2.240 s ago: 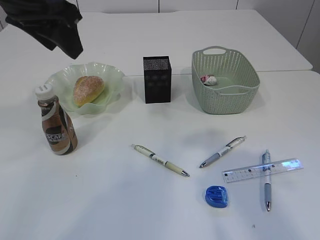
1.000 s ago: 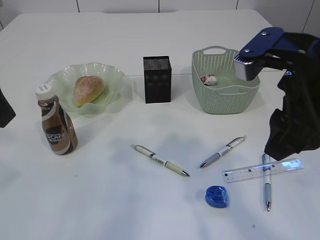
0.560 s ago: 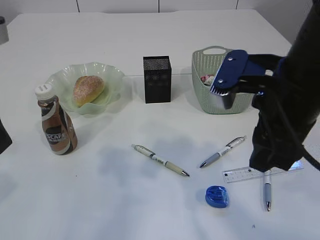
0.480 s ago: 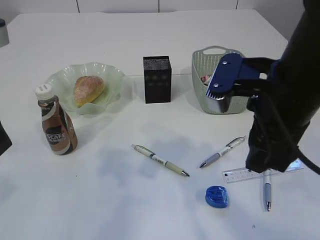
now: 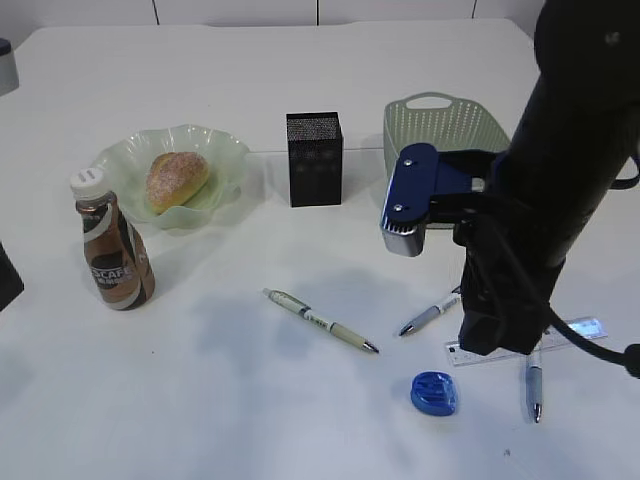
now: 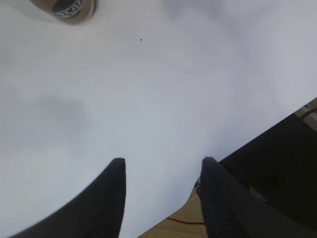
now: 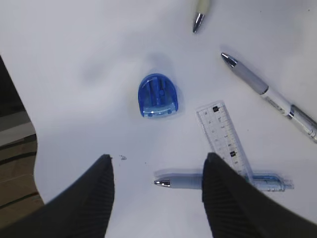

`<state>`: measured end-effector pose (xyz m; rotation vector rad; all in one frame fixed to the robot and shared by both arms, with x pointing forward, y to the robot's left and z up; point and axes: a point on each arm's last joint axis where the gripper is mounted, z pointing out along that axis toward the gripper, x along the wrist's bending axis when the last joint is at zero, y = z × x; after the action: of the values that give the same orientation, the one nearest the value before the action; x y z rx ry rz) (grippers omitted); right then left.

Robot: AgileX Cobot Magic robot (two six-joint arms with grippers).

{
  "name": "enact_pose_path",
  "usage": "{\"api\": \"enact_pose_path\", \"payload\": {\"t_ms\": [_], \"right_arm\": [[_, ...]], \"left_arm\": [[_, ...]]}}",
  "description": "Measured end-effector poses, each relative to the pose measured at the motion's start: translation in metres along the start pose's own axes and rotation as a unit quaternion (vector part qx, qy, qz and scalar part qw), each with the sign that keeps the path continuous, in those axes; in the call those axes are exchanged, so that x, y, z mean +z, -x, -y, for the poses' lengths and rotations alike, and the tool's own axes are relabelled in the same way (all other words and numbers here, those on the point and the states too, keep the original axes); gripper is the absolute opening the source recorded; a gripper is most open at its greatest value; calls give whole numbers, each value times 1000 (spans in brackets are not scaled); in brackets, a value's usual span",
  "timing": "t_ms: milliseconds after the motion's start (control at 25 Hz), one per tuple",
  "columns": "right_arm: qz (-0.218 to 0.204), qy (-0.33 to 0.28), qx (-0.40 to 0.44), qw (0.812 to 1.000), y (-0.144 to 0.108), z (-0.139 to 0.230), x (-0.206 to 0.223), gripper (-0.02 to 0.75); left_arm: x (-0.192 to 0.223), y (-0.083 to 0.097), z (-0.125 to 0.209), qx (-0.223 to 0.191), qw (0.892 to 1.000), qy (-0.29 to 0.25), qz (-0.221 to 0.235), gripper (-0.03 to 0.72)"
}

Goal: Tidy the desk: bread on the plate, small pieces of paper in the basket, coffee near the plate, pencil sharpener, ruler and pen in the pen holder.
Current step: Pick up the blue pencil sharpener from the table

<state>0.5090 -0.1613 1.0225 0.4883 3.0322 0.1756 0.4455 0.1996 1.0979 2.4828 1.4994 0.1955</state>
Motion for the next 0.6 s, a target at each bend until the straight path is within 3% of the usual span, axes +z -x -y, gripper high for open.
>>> {"api": "enact_pose_path", "payload": {"t_ms": [400,600], "right_arm": [[-23,-19,-5,1000,9,-7,34,449],[-9,-6,-5,1000,15,-12,42,462]], "left_arm": [[0,0,-2,0,1000,13,0,330],[0,0,-2,0,1000,13,0,327]]}}
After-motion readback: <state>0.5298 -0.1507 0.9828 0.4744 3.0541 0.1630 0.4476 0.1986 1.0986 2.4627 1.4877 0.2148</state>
